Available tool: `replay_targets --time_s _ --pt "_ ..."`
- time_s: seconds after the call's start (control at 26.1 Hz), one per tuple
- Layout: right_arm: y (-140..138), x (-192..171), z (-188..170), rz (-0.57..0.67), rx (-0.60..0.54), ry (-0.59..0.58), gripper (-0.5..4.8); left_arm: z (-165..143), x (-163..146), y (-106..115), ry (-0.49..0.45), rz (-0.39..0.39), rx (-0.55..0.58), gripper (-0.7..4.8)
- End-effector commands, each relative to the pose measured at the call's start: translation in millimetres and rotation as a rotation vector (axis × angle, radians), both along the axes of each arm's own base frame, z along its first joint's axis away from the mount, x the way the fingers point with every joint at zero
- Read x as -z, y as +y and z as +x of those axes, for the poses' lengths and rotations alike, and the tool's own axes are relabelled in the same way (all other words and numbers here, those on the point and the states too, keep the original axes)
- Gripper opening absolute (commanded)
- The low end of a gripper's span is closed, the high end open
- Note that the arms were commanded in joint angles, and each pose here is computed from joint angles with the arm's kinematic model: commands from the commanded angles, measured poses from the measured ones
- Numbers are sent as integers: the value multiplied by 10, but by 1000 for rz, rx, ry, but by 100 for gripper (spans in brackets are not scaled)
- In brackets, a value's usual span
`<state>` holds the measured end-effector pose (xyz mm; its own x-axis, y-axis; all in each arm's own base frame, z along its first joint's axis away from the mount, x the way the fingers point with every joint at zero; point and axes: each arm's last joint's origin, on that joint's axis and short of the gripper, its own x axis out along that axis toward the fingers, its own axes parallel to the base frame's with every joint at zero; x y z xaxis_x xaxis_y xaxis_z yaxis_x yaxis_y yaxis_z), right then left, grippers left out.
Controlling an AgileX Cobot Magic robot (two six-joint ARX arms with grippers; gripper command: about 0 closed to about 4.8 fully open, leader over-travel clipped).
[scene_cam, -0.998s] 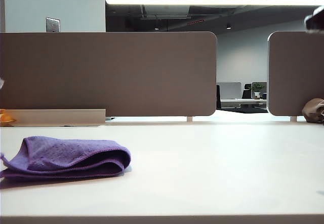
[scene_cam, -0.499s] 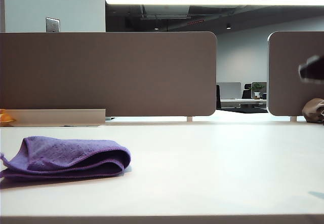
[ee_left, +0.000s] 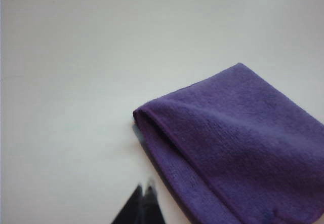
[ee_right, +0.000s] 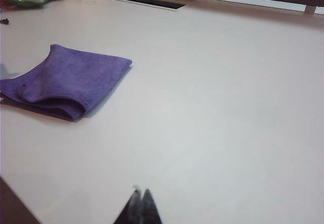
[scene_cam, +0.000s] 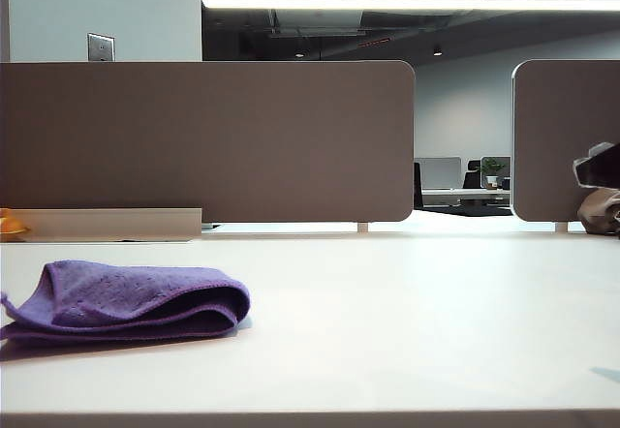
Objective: Fold the bottom of the cloth upward, then fold it vertically to form a square shape.
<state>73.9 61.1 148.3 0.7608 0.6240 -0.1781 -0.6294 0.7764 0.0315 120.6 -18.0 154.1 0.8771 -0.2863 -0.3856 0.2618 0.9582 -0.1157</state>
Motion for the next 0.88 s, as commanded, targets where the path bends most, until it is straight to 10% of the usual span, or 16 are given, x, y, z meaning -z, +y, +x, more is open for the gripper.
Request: replay_targets --time_s 0.04,0.88 --pt "1 22 2 -4 3 6 -8 3 -2 3 -12 9 -4 -6" --pt "2 22 1 -4 -1 7 -8 -42 216 36 59 52 -98 -1"
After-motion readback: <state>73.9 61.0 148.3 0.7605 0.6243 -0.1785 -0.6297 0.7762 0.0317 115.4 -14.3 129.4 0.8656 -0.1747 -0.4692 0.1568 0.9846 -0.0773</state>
